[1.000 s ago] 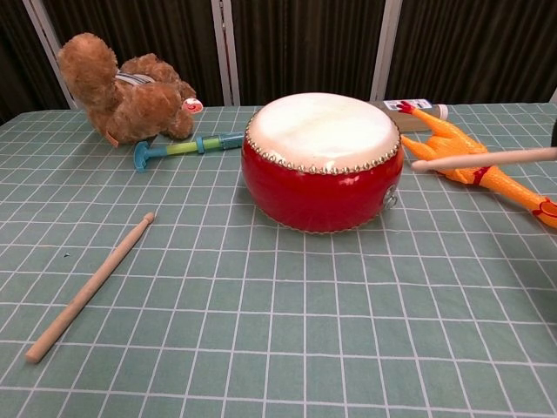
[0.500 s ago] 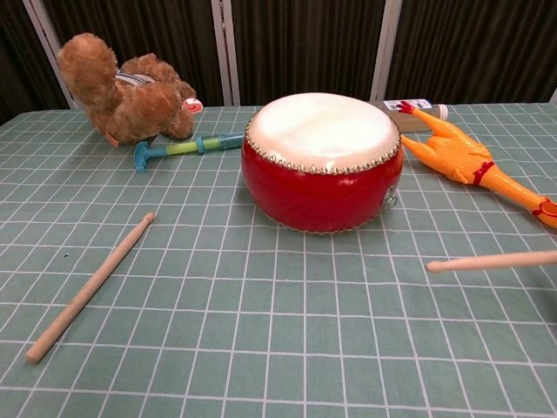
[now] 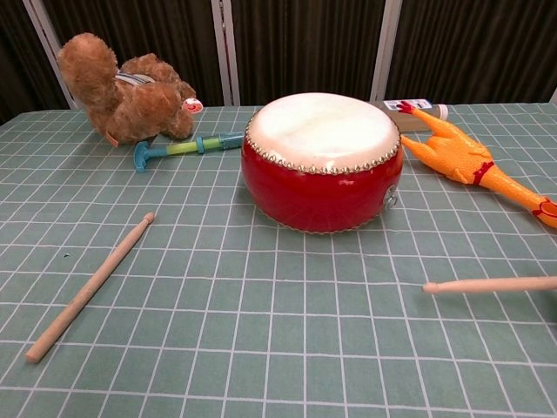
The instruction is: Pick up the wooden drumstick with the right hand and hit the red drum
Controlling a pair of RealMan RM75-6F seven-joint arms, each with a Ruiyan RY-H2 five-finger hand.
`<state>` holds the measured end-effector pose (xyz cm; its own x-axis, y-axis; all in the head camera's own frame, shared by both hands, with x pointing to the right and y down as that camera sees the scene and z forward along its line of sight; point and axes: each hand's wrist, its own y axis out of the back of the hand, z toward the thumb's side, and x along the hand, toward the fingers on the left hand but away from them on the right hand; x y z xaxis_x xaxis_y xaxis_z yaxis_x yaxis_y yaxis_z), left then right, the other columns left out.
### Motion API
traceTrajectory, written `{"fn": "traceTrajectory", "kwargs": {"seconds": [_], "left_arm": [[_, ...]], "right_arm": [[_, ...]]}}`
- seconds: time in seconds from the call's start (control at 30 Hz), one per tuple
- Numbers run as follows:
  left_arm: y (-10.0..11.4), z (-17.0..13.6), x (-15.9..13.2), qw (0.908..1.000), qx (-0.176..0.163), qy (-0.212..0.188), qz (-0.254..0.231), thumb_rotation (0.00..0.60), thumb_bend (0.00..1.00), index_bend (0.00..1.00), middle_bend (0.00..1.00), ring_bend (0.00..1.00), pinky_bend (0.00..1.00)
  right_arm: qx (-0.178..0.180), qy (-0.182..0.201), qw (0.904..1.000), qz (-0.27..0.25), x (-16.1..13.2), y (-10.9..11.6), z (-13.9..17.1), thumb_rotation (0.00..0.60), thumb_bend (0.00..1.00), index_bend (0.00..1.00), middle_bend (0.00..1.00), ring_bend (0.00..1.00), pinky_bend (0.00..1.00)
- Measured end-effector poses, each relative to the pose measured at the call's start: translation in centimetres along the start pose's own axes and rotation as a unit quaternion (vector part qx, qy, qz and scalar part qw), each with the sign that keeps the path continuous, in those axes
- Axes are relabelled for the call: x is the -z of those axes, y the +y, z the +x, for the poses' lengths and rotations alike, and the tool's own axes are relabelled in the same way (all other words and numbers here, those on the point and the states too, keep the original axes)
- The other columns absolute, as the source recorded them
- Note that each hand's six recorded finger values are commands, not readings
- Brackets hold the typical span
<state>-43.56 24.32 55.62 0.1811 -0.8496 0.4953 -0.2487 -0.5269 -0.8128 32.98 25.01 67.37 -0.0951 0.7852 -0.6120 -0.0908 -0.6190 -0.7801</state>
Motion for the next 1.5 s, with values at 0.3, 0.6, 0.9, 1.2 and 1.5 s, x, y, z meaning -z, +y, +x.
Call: {"fn": "traceTrajectory", "kwargs": {"seconds": [0.3, 0.6, 0.9, 1.2, 1.5], "left_arm": [[0.0, 0.0, 0.0, 1.0000, -0.001, 0.000, 0.000, 0.600, 0.00, 0.00, 0.00, 0.00, 0.00], [0.0, 0.0, 0.0, 1.0000, -0.002, 0.001, 0.000, 0.600, 0.00, 0.00, 0.00, 0.00, 0.00], [0.1, 0.0, 0.1, 1.0000, -0.004, 0.003, 0.003, 0.600, 0.00, 0.00, 0.00, 0.00, 0.00], [0.3, 0.1, 0.2, 0.9997, -0.012, 0.000, 0.019, 0.600, 0.00, 0.00, 0.00, 0.00, 0.00], [0.5, 0.3, 0.5, 0.9986, -0.027, 0.001, 0.046, 0.600, 0.00, 0.00, 0.00, 0.00, 0.00]], "right_arm": [[-0.037, -0.008, 0.9986, 0.036, 0.0, -0.7, 0.2, 0.600, 0.43, 0.18, 0.86, 0.83, 0.72], [-0.028, -0.011, 0.9988, 0.039, 0.1, 1.3, 0.2, 0.600, 0.40, 0.08, 0.73, 0.70, 0.55], [0.048, 0.010, 0.9983, -0.032, 0.5, 5.1, 0.4, 0.600, 0.40, 0.00, 0.26, 0.25, 0.25], [0.116, 0.068, 0.9874, -0.084, 3.4, 9.2, 2.8, 0.600, 0.37, 0.00, 0.01, 0.01, 0.06], [0.159, 0.097, 0.9821, -0.030, 6.8, 9.9, 5.8, 0.600, 0.36, 0.00, 0.01, 0.00, 0.02]]}}
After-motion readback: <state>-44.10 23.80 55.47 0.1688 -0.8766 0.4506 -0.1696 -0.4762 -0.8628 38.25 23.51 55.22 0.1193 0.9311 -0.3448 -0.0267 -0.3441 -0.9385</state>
